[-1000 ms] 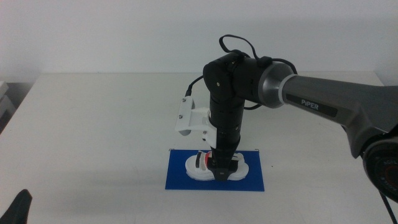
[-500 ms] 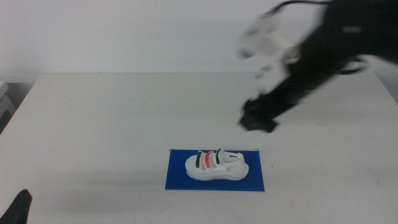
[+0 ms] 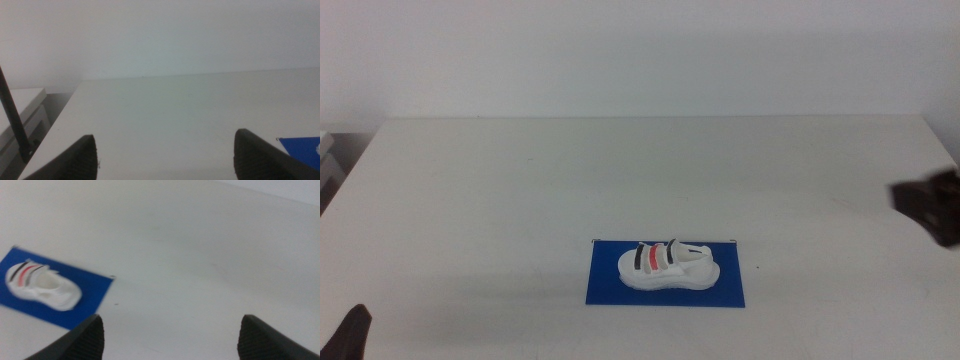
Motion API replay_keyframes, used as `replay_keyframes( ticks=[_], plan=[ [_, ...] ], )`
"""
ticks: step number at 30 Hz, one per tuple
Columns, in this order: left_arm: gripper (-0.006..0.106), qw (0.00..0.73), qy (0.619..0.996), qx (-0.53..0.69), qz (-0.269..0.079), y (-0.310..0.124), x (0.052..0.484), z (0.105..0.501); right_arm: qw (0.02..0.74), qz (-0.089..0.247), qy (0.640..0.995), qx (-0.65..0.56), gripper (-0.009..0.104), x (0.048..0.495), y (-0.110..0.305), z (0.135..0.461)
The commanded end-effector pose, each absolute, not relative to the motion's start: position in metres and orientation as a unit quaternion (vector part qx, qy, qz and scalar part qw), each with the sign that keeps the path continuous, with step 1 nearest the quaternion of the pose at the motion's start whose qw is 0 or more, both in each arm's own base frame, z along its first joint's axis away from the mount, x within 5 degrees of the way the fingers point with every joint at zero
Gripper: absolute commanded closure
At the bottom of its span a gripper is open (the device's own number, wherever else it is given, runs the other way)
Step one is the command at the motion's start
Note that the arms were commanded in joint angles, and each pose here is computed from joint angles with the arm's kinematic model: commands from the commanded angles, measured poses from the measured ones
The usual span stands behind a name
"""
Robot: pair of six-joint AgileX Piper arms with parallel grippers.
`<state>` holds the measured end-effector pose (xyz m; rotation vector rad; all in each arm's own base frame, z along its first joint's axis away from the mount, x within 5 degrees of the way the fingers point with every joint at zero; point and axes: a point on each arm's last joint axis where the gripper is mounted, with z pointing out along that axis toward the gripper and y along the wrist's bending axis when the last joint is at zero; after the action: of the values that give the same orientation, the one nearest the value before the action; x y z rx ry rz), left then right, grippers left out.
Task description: Use one arm to grab the shoe from the table and place it on the mat.
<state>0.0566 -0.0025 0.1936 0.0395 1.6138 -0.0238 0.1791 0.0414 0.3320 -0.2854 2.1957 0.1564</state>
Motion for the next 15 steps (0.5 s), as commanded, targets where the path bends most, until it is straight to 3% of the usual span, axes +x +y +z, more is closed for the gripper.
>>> replay_keyframes(
  ticks=[1, 15],
  plan=[
    [0.007, 0.722, 0.691, 0.012, -0.016, -0.002, 0.056, 0.199, 0.516, 0.052, 0.851, -0.082, 0.022, 0.163, 0.029, 0.342],
    [0.007, 0.722, 0.691, 0.012, -0.016, -0.002, 0.056, 0.199, 0.613, 0.004, 0.785, -0.083, 0.022, 0.068, 0.008, 0.293]
  ],
)
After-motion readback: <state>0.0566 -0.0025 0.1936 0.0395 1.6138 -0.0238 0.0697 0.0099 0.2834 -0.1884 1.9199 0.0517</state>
